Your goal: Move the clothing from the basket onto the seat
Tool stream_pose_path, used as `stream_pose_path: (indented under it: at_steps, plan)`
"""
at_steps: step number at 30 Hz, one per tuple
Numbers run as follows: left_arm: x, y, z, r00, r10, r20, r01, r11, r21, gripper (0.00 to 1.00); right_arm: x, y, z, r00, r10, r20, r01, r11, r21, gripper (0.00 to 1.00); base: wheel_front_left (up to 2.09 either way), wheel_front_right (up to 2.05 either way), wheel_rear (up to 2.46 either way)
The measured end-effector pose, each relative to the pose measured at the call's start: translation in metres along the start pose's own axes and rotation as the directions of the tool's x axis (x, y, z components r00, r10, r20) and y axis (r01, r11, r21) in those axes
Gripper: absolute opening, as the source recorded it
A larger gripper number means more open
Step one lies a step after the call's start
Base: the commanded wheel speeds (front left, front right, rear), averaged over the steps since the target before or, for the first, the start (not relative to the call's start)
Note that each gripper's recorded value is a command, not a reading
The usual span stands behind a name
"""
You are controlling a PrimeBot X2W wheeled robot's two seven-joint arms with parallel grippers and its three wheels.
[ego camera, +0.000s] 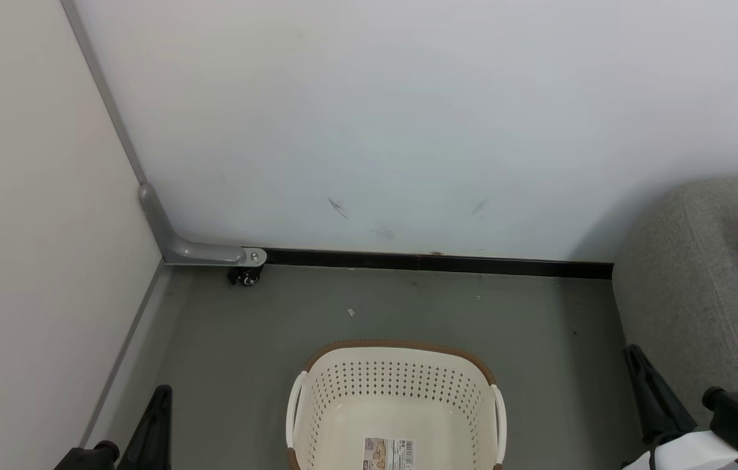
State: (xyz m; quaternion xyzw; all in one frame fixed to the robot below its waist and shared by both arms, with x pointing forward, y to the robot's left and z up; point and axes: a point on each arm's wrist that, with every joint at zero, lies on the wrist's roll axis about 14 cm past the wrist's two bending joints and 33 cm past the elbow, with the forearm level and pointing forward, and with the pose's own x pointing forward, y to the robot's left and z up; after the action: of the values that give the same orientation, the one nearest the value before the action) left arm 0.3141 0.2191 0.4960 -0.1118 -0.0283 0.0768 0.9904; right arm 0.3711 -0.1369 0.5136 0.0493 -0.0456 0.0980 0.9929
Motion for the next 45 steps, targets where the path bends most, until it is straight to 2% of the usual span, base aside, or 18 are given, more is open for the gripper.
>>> stream_pose_path:
  at_steps: [9,17,30,45]
  plan:
    - [0.000,0.005,-0.007,0.999,0.020,-0.040,-0.023,0.997,-0.073,0.00,-0.001,-0.011,-0.007,0.999,-0.043,-0.031,0.045,0.996,0.071,0.00,0.00,0.00,0.00]
    - [0.004,0.006,-0.012,0.997,0.033,-0.070,-0.045,0.981,-0.186,0.00,0.002,-0.022,-0.008,0.995,-0.088,-0.045,0.095,0.979,0.182,0.00,0.00,0.00,0.00]
    - [0.011,0.005,-0.019,0.993,0.037,-0.109,-0.070,0.946,-0.317,0.00,0.001,-0.031,-0.015,0.988,-0.126,-0.090,0.149,0.930,0.337,0.00,0.00,0.00,0.00]
    - [0.019,0.003,-0.027,0.988,0.026,-0.154,-0.094,0.885,-0.456,0.00,-0.005,-0.043,-0.022,0.977,-0.171,-0.126,0.212,0.844,0.493,0.00,0.00,0.00,0.00]
